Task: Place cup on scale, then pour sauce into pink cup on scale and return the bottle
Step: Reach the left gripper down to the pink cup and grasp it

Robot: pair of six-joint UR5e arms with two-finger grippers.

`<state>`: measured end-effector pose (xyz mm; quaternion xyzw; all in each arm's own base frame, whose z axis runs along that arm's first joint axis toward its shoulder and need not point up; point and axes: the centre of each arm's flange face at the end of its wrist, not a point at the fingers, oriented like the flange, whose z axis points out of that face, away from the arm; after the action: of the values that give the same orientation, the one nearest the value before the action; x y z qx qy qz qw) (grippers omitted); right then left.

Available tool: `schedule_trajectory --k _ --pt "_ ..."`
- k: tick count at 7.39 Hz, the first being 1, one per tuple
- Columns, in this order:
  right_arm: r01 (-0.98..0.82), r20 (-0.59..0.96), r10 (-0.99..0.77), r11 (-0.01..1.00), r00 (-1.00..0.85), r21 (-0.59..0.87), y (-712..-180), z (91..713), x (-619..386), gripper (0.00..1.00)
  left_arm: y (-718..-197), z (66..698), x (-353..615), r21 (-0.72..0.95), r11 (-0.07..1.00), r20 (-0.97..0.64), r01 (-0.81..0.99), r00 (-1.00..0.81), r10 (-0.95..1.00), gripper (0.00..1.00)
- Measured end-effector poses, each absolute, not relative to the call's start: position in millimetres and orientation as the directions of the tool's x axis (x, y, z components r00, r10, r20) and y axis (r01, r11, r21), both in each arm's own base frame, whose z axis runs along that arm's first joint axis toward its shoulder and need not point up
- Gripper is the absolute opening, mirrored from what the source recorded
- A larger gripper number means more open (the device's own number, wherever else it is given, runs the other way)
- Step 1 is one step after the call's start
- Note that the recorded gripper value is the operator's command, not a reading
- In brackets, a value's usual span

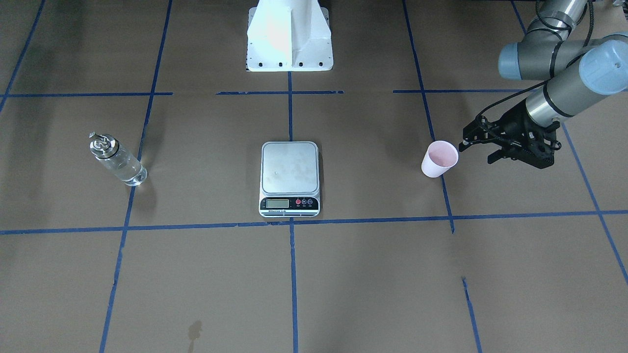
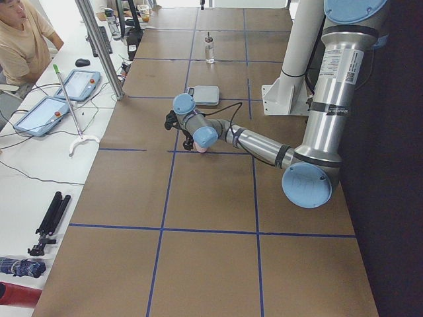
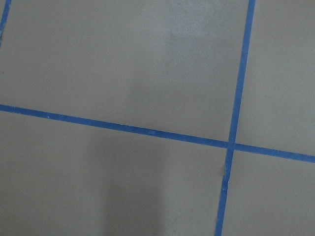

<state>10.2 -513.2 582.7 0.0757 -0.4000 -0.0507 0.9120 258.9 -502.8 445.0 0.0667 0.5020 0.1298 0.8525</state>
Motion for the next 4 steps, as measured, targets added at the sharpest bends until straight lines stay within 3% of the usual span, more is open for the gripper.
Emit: schedule_trajectory --k 4 --pt "0.033 0.722 -0.154 0.983 0.675 0.179 -513 583 10 1.0 -499 459 284 0.225 0.957 -0.827 -0.182 0.484 0.286 0.74"
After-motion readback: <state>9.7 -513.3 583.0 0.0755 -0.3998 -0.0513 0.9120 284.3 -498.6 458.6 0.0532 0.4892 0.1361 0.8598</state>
